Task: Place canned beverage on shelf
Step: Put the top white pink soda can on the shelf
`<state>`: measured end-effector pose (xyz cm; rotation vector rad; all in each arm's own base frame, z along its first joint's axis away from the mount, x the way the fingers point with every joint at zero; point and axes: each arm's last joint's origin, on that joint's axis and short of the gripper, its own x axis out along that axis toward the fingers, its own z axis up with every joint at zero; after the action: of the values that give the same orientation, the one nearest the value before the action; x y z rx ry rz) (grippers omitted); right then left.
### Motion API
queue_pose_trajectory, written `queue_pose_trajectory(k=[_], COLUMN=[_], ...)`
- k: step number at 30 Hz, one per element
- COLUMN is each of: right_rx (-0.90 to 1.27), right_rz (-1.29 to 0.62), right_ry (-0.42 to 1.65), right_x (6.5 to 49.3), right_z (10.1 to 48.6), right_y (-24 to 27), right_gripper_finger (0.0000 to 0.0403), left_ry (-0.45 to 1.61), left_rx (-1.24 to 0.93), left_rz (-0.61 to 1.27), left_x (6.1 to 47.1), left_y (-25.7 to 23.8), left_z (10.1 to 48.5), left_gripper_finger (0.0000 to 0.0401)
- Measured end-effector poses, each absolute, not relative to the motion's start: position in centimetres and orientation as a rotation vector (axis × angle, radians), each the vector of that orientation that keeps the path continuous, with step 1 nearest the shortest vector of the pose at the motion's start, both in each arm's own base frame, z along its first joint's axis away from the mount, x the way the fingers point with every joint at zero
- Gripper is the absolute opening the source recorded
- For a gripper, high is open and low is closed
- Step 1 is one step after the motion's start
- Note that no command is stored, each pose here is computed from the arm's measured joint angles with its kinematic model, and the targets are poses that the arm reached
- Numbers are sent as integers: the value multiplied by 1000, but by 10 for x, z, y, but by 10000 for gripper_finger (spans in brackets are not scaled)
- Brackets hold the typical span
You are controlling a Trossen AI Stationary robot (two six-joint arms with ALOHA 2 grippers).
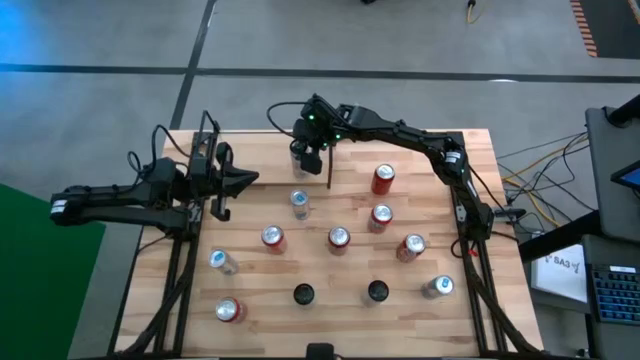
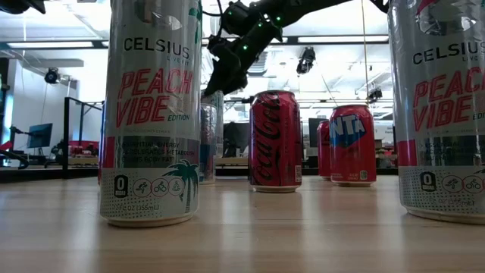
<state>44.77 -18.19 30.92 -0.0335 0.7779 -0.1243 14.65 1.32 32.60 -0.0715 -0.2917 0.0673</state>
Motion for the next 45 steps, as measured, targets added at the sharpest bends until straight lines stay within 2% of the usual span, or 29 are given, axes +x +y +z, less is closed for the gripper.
queue_pose_trajectory(k=[11, 19, 26, 31, 38, 41, 43, 45], right_rx=[-55, -104, -151, -171, -176, -178, -181, -193], right_rz=[-136, -139, -119, -93, -117, -219, -350, -400], right_ry=[711, 627, 633, 626, 537, 546, 597, 638], right_x=[446, 432, 415, 405, 386, 379, 376, 376], right_z=[335, 374, 389, 381, 348, 332, 321, 311], right_y=[-181, -169, -149, -134, -127, -128, -129, -128], right_gripper_finger=[299, 294, 272, 240, 176, 136, 100, 60], left_ry=[-277, -276, -248, -243, -233, -232, -231, -227], left_rx=[-72, -81, -123, -114, -122, -130, -133, -133], left_rz=[68, 67, 53, 16, 13, 11, 11, 12], left_x=[150, 150, 156, 156, 157, 158, 158, 159], left_y=[13, 14, 14, 13, 13, 13, 13, 13], left_z=[324, 324, 320, 320, 319, 319, 318, 318], left_gripper_finger=[0, 0, 0, 0, 0, 0, 0, 0])
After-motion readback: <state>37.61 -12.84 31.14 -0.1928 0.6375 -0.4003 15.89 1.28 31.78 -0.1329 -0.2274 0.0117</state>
